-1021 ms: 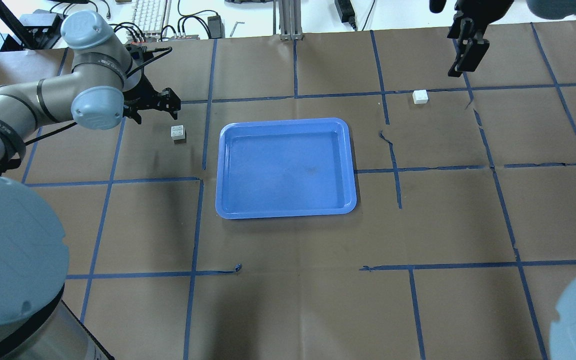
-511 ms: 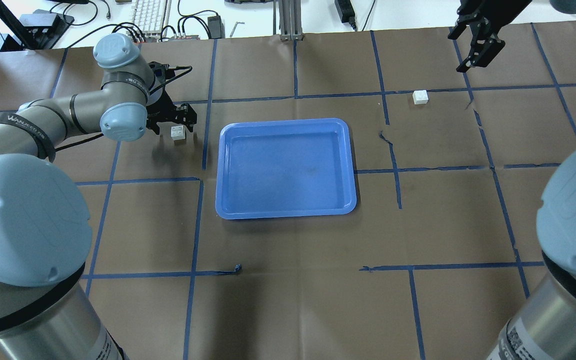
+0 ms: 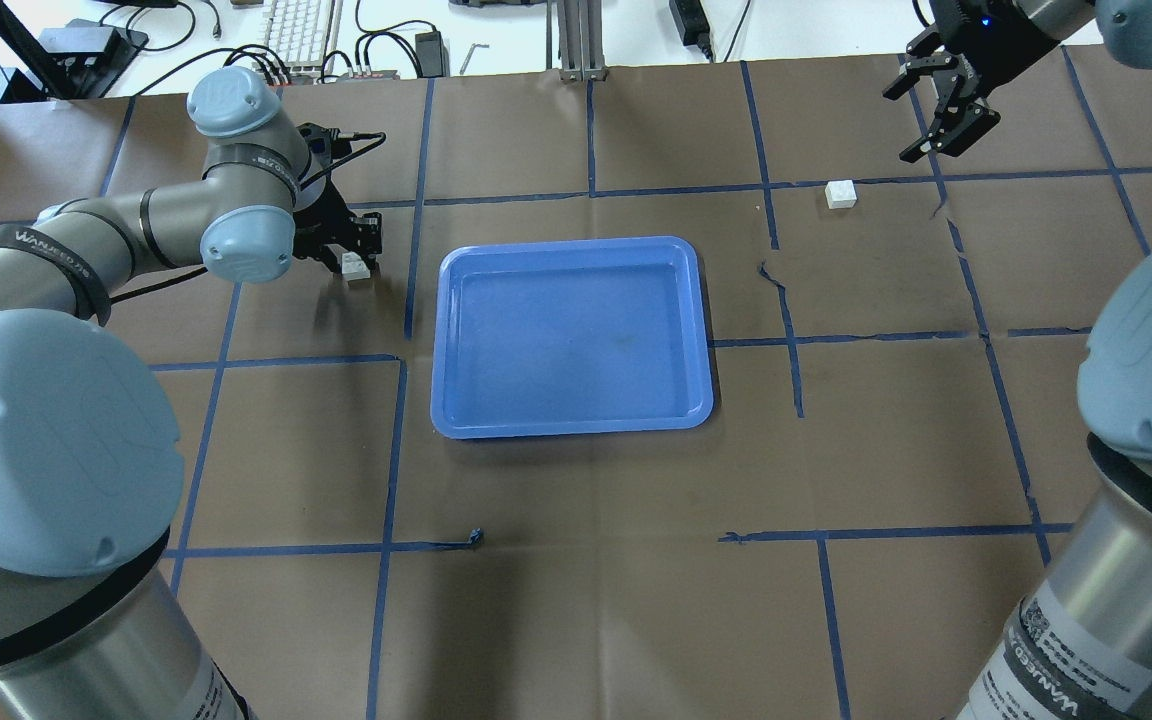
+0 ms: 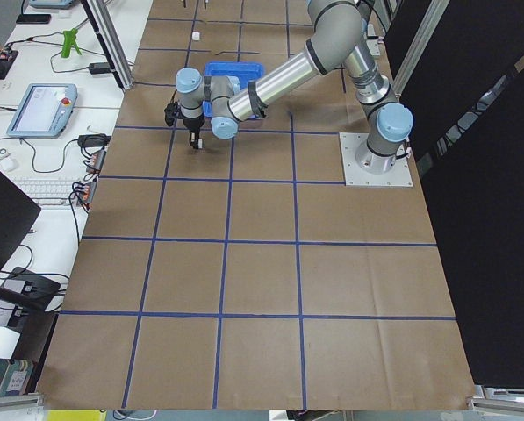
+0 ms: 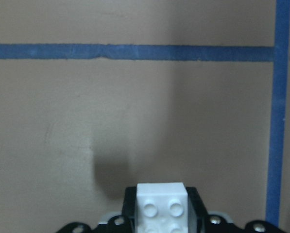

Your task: Assemble white blocks and place on blue tray

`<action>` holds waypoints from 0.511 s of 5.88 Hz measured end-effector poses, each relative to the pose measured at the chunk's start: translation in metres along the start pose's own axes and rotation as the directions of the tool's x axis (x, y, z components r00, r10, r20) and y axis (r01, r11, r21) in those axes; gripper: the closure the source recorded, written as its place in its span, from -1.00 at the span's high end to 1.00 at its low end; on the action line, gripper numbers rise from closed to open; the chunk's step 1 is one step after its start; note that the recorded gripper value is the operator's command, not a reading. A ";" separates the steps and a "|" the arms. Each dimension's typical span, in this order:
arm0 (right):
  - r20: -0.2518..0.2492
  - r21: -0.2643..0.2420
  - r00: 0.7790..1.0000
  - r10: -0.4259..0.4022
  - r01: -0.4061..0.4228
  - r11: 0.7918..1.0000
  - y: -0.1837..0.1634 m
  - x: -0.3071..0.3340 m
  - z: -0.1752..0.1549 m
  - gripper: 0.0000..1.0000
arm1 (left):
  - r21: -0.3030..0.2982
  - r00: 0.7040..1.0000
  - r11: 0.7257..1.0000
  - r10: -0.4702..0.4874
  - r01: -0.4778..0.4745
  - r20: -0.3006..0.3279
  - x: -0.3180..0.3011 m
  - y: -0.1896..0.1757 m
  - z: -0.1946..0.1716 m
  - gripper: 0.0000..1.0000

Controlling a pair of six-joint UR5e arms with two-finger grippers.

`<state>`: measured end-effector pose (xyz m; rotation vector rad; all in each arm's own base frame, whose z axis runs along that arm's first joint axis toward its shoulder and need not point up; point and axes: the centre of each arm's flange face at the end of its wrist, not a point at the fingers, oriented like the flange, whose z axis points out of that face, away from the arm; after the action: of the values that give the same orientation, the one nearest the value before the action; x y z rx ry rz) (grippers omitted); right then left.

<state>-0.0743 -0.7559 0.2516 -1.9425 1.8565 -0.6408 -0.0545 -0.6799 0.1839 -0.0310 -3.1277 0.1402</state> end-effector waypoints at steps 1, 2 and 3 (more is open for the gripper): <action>0.003 0.047 1.000 -0.017 0.017 0.999 0.021 0.005 0.028 0.99 | 0.016 0.993 0.993 0.117 -0.117 0.005 0.018 0.004 -0.017 -0.73; 0.013 0.070 1.000 -0.028 0.027 0.997 0.036 0.005 0.049 0.99 | 0.028 0.963 0.963 0.268 -0.269 0.011 0.057 0.017 -0.035 -0.73; 0.025 0.082 0.999 -0.033 0.030 0.996 0.046 0.004 0.064 0.99 | 0.032 0.895 0.895 0.445 -0.445 0.013 0.104 0.036 -0.046 -0.72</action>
<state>-0.0760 -0.7654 0.1731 -1.9222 1.7592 -0.6861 -0.1571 -0.6378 0.2278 -0.7511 -3.0600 0.1951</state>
